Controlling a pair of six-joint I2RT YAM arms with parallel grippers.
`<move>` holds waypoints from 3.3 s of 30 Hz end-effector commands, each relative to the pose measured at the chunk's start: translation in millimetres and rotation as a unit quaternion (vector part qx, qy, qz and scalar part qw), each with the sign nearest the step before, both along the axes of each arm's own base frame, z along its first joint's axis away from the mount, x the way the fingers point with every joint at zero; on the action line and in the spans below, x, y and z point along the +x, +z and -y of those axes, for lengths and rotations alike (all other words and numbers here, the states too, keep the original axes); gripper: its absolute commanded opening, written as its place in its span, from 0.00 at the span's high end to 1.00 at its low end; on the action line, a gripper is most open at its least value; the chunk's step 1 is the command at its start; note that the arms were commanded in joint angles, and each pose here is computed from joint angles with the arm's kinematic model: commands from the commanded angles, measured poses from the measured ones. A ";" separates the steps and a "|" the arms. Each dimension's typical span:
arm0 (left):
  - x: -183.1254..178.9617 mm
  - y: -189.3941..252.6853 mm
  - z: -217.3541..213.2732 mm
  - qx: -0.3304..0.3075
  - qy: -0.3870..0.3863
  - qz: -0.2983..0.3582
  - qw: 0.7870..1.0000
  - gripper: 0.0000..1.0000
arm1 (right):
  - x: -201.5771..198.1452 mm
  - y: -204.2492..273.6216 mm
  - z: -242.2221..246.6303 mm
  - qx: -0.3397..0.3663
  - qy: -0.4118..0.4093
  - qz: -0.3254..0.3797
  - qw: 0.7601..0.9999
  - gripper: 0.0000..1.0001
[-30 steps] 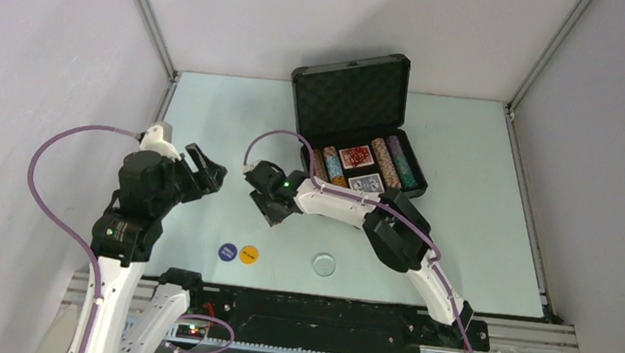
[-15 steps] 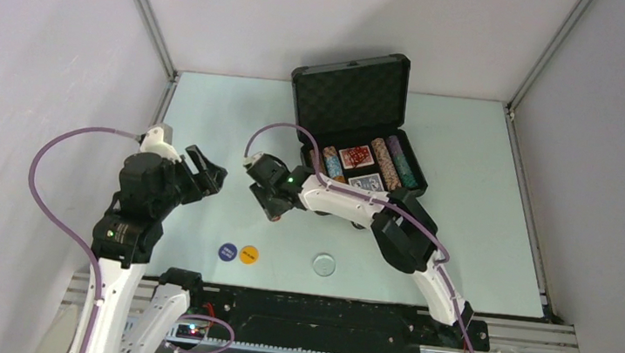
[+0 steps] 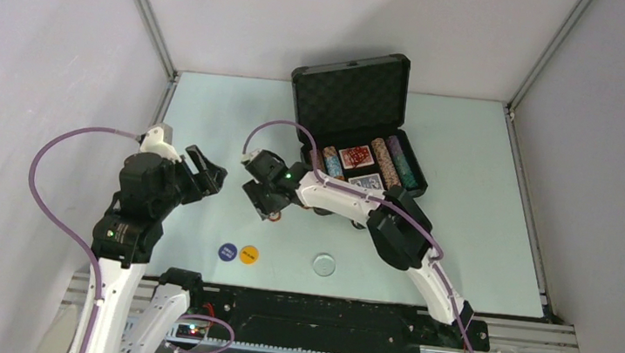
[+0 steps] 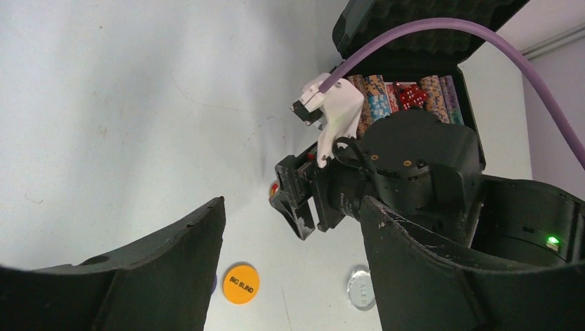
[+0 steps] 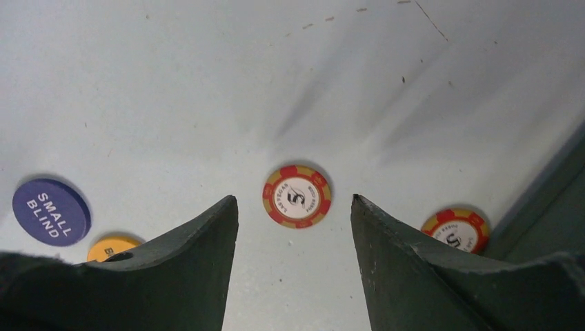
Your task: Pack up texas hold em set
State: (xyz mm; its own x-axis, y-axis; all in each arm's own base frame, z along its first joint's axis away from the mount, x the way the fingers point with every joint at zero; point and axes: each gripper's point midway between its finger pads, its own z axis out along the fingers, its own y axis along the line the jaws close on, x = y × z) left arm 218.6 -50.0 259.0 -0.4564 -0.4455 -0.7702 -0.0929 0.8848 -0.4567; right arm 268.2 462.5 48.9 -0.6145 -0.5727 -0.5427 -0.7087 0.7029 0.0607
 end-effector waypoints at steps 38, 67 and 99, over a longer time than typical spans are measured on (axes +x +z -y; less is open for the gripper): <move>2.0 5.8 0.2 -0.003 -0.001 0.013 1.000 0.23 | -23.9 -65.7 19.5 -0.098 0.008 -0.043 0.994 0.53; 1.5 6.2 -0.7 -0.003 0.001 0.015 1.000 0.23 | 9.1 34.4 3.0 0.004 0.001 0.022 1.000 0.57; 7.1 2.0 6.3 -0.016 -0.010 0.002 1.000 0.23 | 47.0 53.6 125.5 0.020 -0.116 0.017 0.993 0.55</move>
State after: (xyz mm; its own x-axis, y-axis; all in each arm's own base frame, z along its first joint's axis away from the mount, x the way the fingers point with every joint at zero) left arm 221.0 -51.8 255.4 -0.4738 -0.4448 -0.7600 -0.0954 0.8839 -0.4578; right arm 311.8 324.1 82.0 -0.7294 -0.4400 -0.5238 -0.5280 0.8490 0.0220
